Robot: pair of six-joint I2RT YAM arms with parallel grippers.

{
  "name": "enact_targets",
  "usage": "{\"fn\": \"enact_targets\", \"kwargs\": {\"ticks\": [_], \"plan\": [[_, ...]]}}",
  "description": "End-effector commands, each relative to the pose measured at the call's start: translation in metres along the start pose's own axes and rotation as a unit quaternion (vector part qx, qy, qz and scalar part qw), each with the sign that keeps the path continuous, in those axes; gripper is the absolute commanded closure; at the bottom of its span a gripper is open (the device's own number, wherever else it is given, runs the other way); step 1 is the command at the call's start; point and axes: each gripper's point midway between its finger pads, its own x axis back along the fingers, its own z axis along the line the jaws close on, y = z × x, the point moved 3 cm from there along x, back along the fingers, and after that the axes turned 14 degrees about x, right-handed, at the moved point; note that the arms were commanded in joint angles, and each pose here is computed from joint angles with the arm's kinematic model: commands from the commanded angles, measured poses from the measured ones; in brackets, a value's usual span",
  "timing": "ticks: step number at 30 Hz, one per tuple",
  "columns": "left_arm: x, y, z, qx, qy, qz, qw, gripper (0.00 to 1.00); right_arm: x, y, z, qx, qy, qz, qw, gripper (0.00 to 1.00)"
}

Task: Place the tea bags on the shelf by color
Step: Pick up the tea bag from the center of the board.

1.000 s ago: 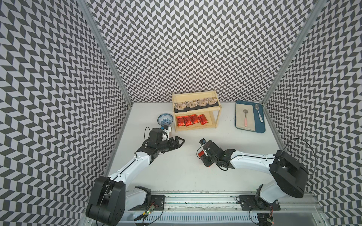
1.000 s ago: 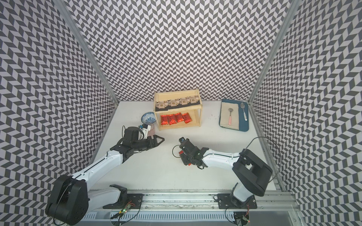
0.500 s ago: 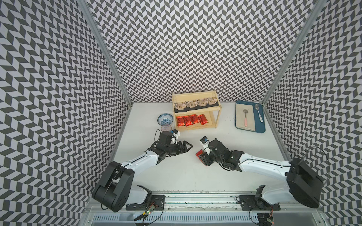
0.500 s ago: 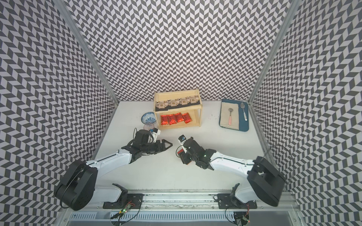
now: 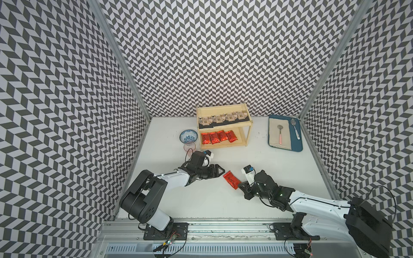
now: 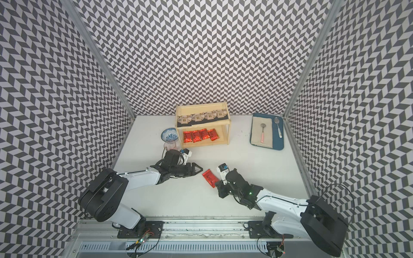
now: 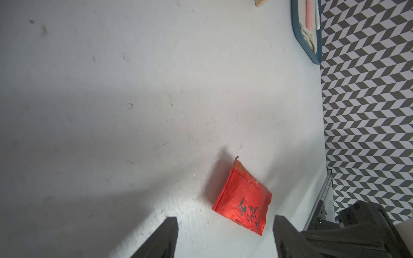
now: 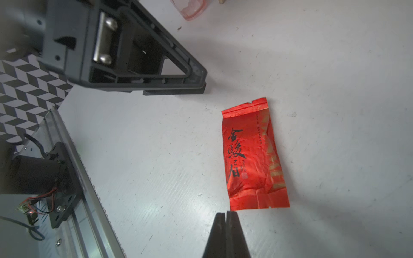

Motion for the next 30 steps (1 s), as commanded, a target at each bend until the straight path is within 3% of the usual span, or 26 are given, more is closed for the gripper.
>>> {"fn": "enact_targets", "kwargs": {"ticks": [1, 11, 18, 30], "plan": [[-0.011, 0.002, -0.011, -0.024, -0.013, 0.000, 1.000, 0.28, -0.001, 0.019, 0.003, 0.001, 0.025, -0.046, 0.999, 1.00], [-0.020, 0.005, -0.002, -0.021, 0.011, 0.005, 1.000, 0.31, -0.012, 0.009, -0.003, -0.006, 0.037, -0.039, 0.999, 1.00], [-0.023, 0.003, 0.002, -0.020, 0.012, 0.011, 1.000, 0.41, -0.021, -0.006, -0.009, -0.015, 0.034, -0.021, 0.999, 1.00], [-0.027, -0.003, -0.001, -0.025, -0.004, 0.025, 0.999, 0.48, -0.025, -0.013, -0.018, -0.023, 0.027, -0.011, 0.999, 1.00]]}}
